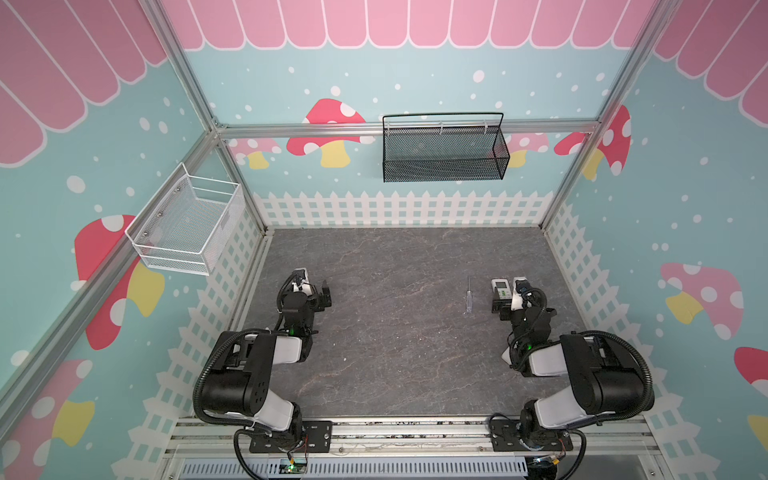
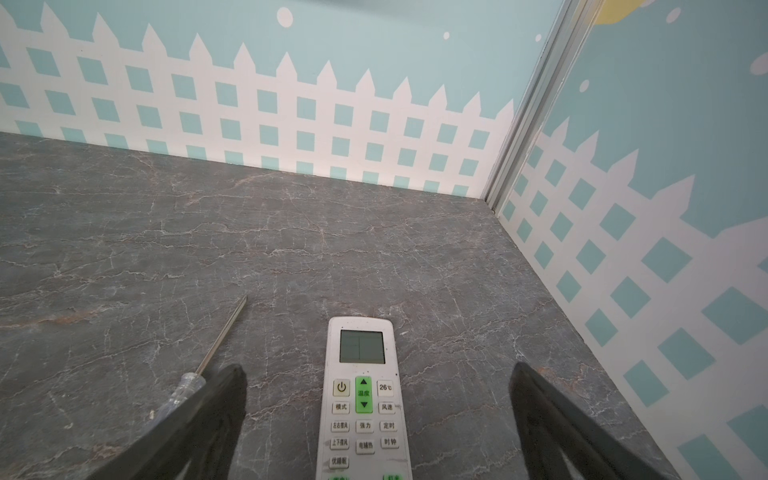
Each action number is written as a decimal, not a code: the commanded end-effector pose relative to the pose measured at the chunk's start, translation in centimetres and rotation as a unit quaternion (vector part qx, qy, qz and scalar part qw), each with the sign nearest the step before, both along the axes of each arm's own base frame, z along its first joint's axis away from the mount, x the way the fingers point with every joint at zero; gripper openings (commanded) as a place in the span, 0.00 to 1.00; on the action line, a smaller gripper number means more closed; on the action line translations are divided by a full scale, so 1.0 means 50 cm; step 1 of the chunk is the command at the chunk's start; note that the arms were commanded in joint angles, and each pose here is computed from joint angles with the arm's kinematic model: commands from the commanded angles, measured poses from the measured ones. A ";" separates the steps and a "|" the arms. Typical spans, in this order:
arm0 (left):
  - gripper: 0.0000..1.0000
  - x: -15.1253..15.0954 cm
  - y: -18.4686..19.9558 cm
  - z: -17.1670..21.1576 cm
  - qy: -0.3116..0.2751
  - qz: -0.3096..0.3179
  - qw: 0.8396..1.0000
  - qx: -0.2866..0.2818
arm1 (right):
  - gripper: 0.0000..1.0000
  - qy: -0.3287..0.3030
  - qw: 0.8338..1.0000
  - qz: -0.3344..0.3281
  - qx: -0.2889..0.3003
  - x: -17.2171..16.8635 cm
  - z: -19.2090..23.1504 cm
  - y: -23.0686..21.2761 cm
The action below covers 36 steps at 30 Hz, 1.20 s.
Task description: Unload the batteries from the remote control
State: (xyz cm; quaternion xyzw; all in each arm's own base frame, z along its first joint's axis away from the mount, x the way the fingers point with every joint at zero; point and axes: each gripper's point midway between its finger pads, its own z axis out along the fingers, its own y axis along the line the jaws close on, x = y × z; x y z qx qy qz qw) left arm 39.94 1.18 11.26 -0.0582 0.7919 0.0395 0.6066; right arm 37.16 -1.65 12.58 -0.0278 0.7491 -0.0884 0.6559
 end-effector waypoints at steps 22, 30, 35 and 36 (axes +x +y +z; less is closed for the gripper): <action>1.00 0.025 -0.032 0.104 0.060 -0.059 0.996 0.011 | 1.00 0.094 0.992 -0.042 0.065 0.064 0.067 -0.019; 1.00 0.008 -0.044 0.213 0.145 -0.051 0.987 -0.053 | 0.99 0.257 0.963 -0.014 0.080 0.086 -0.024 0.005; 0.99 -0.039 -0.097 0.194 0.187 -0.124 0.971 -0.086 | 0.99 0.333 0.940 -0.012 0.076 0.066 -0.074 0.001; 1.00 -0.043 -0.104 0.187 0.190 -0.133 0.968 -0.092 | 1.00 0.343 0.936 -0.012 0.079 0.060 -0.085 -0.001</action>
